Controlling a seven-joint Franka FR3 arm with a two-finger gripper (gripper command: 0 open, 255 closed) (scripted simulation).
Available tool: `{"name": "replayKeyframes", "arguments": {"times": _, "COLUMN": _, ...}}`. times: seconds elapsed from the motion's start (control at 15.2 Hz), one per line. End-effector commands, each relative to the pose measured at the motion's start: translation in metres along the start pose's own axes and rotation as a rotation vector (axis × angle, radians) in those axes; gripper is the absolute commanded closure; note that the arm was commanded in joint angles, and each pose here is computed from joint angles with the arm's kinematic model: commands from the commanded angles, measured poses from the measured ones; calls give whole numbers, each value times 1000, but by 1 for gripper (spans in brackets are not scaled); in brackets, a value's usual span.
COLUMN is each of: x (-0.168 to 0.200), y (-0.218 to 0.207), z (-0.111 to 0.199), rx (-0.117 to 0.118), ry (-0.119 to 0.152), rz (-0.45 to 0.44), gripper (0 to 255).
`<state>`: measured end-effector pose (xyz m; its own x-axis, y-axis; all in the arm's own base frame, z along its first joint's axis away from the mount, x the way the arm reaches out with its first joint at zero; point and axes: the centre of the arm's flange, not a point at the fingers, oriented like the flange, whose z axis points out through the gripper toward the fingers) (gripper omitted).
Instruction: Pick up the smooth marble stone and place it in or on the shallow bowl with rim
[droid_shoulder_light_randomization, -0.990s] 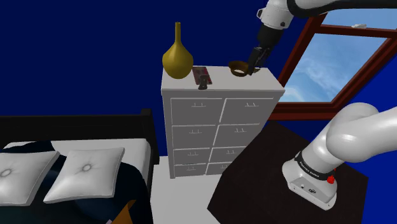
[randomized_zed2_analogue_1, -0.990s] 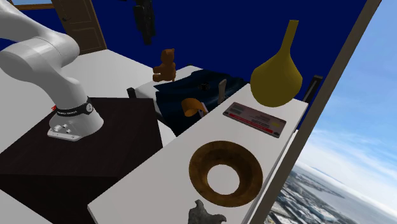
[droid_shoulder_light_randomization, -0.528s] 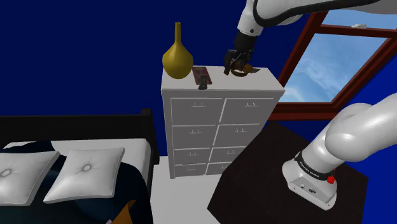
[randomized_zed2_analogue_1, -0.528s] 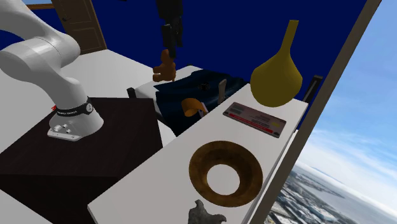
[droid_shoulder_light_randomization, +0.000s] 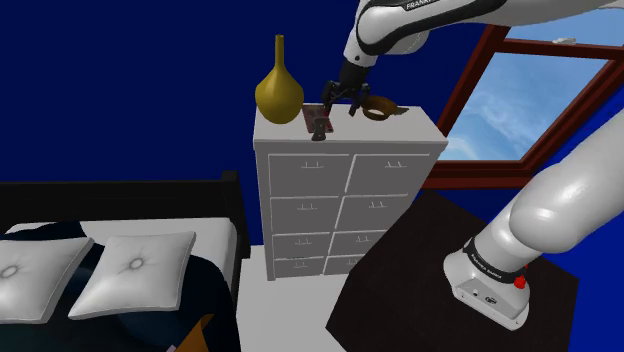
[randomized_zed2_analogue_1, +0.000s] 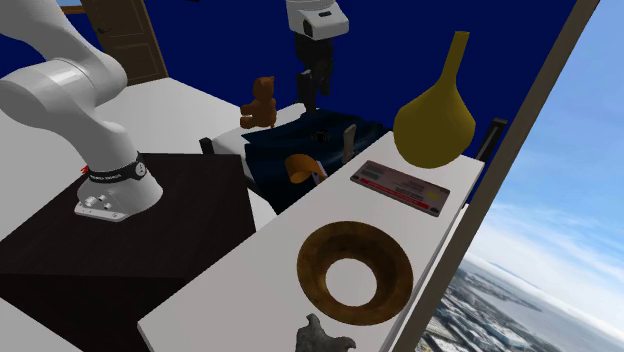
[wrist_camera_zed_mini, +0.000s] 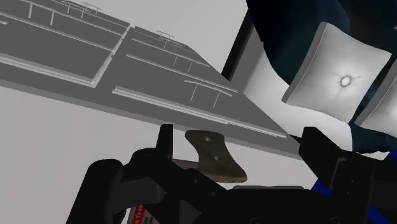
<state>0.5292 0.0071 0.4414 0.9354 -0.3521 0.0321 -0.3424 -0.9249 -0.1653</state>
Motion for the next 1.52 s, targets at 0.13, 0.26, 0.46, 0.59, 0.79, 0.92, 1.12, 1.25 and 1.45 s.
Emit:
{"name": "replayKeyframes", "arguments": {"times": 0.13, "x": 42, "y": 1, "z": 26, "rx": 28, "ry": 11, "rz": 121, "gripper": 0}}
{"name": "replayKeyframes", "arguments": {"times": 0.26, "x": 64, "y": 3, "z": 40, "rx": 42, "ry": 16, "rz": 180, "gripper": 0}}
{"name": "replayKeyframes", "arguments": {"times": 0.46, "x": 74, "y": 4, "z": 57, "rx": 48, "ry": 19, "rz": 207, "gripper": 0}}
{"name": "replayKeyframes", "arguments": {"times": 0.59, "x": 74, "y": 3, "z": 67, "rx": 48, "ry": 19, "rz": 207, "gripper": 0}}
{"name": "replayKeyframes", "arguments": {"times": 0.79, "x": 75, "y": 2, "z": 83, "rx": 48, "ry": 19, "rz": 207, "gripper": 0}}
{"name": "replayKeyframes", "arguments": {"times": 0.92, "x": 75, "y": 2, "z": 86, "rx": 48, "ry": 19, "rz": 207, "gripper": 0}}
{"name": "replayKeyframes", "arguments": {"times": 1.12, "x": 75, "y": 2, "z": 86, "rx": 48, "ry": 19, "rz": 207, "gripper": 0}}
{"name": "replayKeyframes", "arguments": {"times": 1.25, "x": 75, "y": 2, "z": 86, "rx": 48, "ry": 19, "rz": 207, "gripper": 0}}
{"name": "replayKeyframes", "arguments": {"times": 1.45, "x": 75, "y": 2, "z": 86, "rx": 48, "ry": 18, "rz": 207, "gripper": 255}}
